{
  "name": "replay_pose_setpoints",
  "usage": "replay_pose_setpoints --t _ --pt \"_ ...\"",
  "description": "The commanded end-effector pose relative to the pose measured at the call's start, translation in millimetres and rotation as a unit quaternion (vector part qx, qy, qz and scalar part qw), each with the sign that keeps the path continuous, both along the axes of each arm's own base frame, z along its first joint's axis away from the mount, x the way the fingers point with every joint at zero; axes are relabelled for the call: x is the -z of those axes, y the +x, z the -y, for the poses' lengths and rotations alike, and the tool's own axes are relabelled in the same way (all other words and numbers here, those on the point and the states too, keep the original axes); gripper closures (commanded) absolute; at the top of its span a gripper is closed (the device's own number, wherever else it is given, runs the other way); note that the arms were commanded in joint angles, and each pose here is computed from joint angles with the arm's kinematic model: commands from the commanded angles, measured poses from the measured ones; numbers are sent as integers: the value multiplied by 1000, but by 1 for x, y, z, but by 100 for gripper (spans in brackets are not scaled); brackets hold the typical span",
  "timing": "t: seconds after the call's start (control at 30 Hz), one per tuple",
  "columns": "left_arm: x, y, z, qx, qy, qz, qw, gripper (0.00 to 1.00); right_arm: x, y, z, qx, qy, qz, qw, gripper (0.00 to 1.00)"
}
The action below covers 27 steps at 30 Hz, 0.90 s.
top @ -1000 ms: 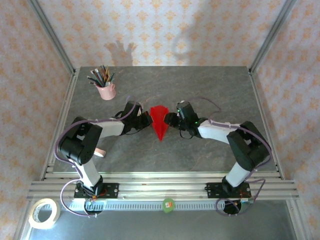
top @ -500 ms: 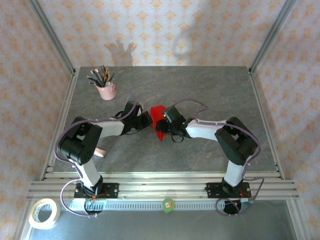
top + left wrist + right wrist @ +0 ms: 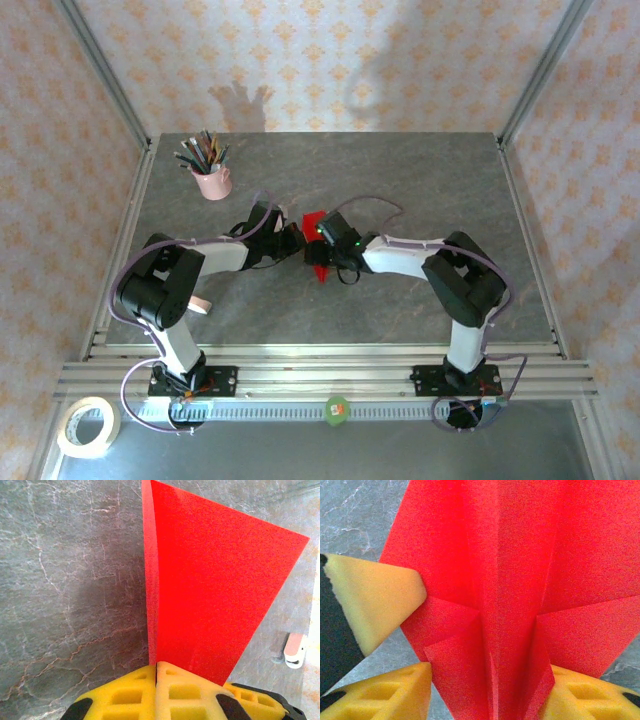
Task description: Fold a paper plane with a square sheet of paper (pick it up from the middle)
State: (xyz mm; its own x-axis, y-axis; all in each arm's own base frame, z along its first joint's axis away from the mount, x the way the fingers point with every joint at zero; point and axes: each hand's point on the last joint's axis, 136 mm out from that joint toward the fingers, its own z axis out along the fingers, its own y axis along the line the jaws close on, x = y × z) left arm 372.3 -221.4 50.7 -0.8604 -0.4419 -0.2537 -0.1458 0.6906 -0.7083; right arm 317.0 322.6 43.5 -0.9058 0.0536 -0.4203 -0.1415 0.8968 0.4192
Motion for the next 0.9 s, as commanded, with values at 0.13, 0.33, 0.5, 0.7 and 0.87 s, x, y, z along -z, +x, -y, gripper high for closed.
replay_pose_setpoints --t 0.13,0.33,0.5,0.7,0.87 --pt "5 0 -3 1 0 -1 1000 98 -9 1 -3 -16 3 22 1000 41" --pt "8 -1 -3 2 3 -4 1000 98 -12 0 -6 -19 13 23 999 39" --pt "10 -2 -4 4 8 -6 1000 98 -20 1 -9 -21 28 34 999 38" --pt "7 -1 -3 5 5 -4 1000 98 -7 4 1 -4 -7 28 1000 46" --pt "5 -1 -3 6 4 -2 1000 98 0 7 8 7 -32 24 999 58"
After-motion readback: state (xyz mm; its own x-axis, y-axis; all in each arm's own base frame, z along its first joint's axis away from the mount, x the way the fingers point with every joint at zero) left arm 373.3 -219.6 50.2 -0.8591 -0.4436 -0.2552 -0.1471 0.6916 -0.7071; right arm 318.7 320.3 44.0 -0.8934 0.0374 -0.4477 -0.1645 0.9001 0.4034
